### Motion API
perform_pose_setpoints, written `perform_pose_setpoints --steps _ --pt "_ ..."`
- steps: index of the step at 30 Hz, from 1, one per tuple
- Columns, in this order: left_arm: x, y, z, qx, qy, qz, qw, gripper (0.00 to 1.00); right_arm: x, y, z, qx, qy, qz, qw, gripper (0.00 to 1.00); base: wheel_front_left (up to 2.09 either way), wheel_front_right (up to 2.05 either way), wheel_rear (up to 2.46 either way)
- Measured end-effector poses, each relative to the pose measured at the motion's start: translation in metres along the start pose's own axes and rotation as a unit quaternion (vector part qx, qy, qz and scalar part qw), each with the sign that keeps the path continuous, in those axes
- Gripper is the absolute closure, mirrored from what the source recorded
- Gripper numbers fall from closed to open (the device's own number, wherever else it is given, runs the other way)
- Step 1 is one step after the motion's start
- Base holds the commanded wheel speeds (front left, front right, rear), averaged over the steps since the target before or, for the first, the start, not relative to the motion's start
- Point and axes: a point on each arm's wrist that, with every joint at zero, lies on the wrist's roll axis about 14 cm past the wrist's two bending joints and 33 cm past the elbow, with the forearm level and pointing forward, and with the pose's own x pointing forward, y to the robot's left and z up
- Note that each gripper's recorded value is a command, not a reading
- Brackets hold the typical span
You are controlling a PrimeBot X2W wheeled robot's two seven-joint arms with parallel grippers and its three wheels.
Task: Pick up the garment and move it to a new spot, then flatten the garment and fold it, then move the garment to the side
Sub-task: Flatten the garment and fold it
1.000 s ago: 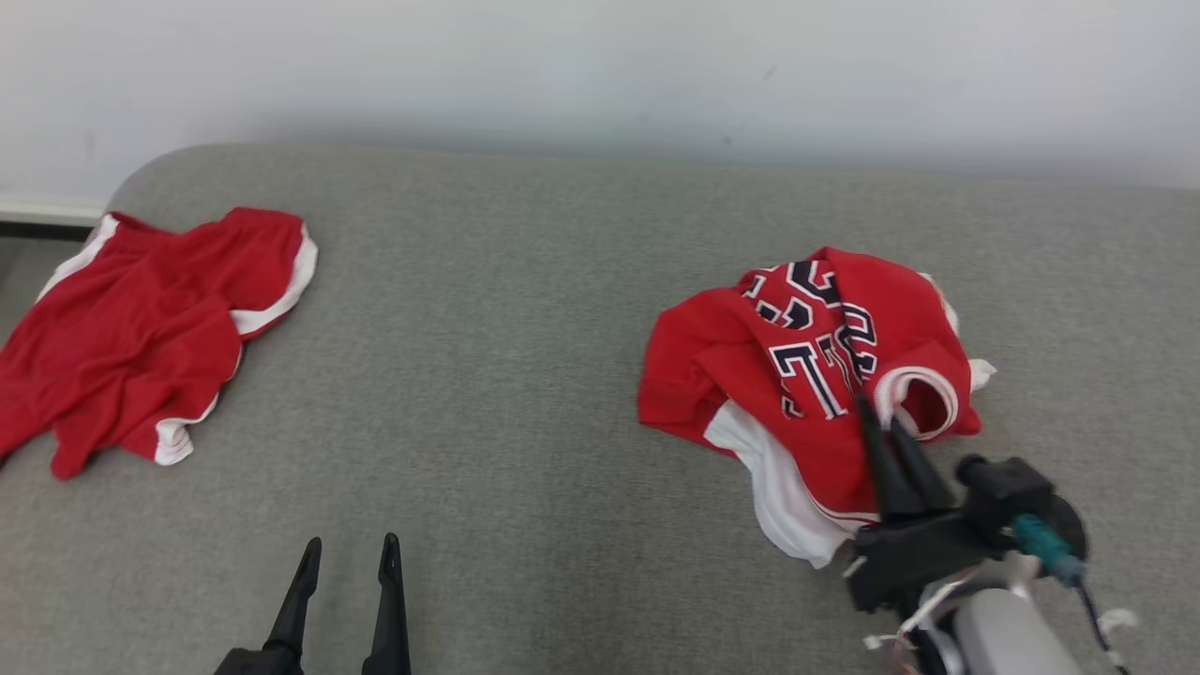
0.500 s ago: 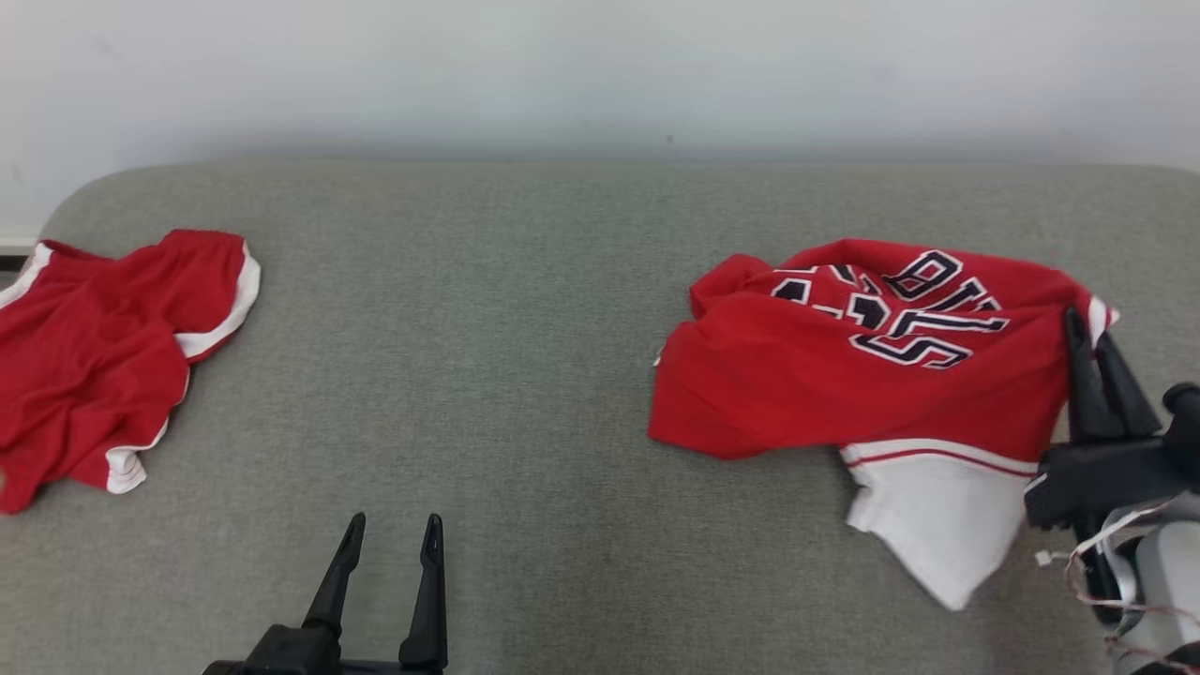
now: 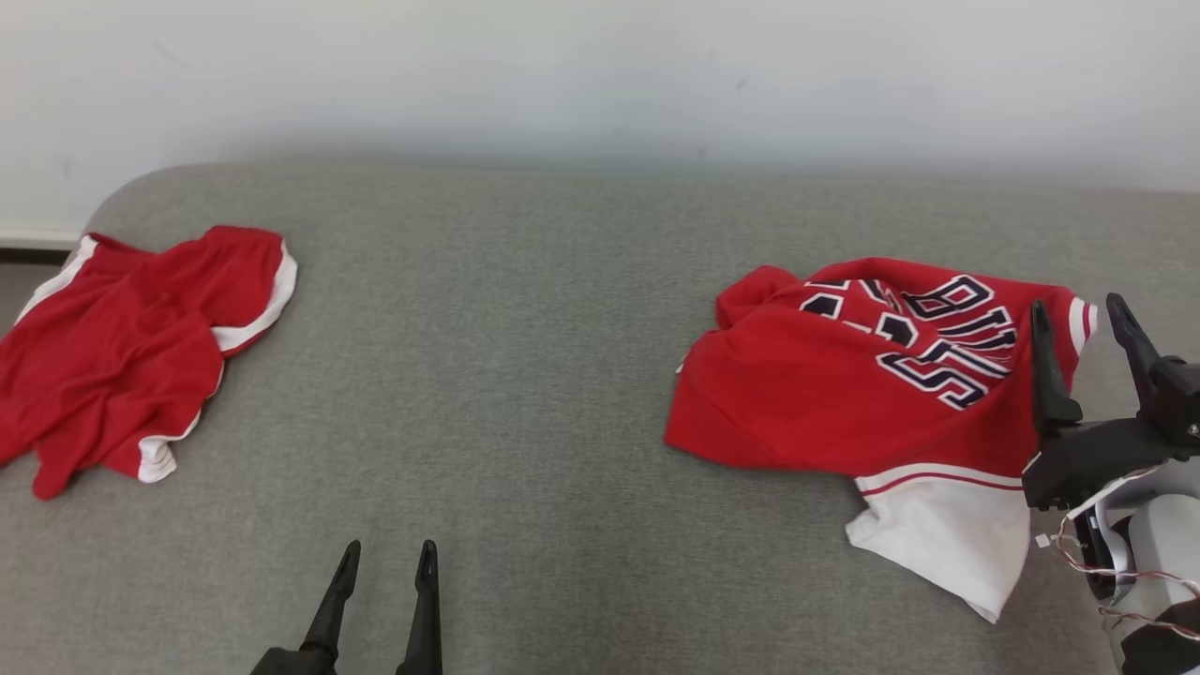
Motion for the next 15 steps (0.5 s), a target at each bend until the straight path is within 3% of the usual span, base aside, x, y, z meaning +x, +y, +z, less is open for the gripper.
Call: perform_pose_setpoints --steps 12,15 --pt "0.013 -0.031 0.005 0.000 -0.009 -0.053 0.999 0.00 -0.065 -0.027 0.002 0.021 -0.018 -0.054 0.998 0.00 0.00 0.00 0.00" --pt "0.016 -0.038 0.004 -0.001 -0.007 -0.064 0.998 0.00 -0.089 -0.021 -0.018 0.038 0.005 -0.060 0.997 0.00 0.00 0.00 0.00"
